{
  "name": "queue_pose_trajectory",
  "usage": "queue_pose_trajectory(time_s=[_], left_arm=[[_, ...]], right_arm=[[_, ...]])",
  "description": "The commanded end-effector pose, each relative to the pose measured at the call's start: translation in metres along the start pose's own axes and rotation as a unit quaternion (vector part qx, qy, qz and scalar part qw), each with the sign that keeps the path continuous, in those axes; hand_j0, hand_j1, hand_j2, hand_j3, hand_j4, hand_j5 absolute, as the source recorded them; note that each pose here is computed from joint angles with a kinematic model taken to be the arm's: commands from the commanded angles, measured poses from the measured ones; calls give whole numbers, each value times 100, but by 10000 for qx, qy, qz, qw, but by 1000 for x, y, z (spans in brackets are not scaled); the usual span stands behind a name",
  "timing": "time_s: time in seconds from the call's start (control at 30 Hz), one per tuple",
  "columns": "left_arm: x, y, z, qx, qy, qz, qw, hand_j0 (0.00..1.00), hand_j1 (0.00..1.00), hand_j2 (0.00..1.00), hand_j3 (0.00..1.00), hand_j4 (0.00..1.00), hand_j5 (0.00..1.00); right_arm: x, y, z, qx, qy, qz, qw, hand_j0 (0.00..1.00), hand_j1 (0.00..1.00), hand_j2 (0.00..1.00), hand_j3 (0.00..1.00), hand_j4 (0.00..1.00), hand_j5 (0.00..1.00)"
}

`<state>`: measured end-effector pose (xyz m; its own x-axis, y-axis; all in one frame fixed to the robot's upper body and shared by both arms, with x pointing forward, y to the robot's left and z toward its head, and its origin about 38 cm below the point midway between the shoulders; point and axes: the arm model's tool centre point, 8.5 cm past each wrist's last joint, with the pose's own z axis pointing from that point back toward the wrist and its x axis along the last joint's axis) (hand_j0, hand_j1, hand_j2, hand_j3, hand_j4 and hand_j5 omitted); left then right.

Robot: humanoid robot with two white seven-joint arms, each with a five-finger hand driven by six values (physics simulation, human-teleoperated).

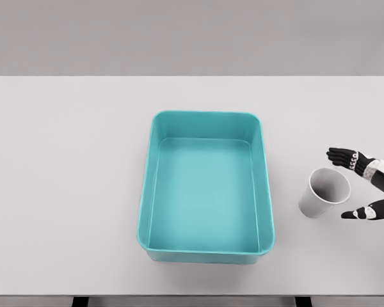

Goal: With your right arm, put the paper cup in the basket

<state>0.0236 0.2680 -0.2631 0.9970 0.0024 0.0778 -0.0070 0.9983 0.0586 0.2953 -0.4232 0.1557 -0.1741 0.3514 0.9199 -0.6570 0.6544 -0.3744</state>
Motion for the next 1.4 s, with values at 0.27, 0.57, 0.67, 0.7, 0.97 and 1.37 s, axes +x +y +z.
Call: queue_pose_trajectory(time_s=[0.27,0.57,0.67,0.7,0.97,1.37], left_arm=[[0,0,0,0,4,1,10000,100,100,100,100,100,100],[0,0,0,0,-3,1,10000,100,100,100,100,100,100],[0,0,0,0,-3,1,10000,100,100,100,100,100,100],[0,0,0,0,4,1,10000,100,100,100,100,100,100],[0,0,0,0,4,1,10000,100,100,100,100,100,100],[0,0,0,0,-3,1,10000,100,100,100,100,100,100]], right_arm=[[3,3,-4,64,-119,269,9995,100,100,100,100,100,100],[1,8,-11,16,-242,314,9992,100,100,100,100,100,100],[1,9,-12,37,-240,302,9993,100,100,100,100,100,100],[1,10,-12,40,-242,292,9993,100,100,100,100,100,100],[2,11,-20,26,-306,310,9990,100,100,100,100,100,100],[9,20,-29,165,-450,300,9984,100,100,100,100,100,100]])
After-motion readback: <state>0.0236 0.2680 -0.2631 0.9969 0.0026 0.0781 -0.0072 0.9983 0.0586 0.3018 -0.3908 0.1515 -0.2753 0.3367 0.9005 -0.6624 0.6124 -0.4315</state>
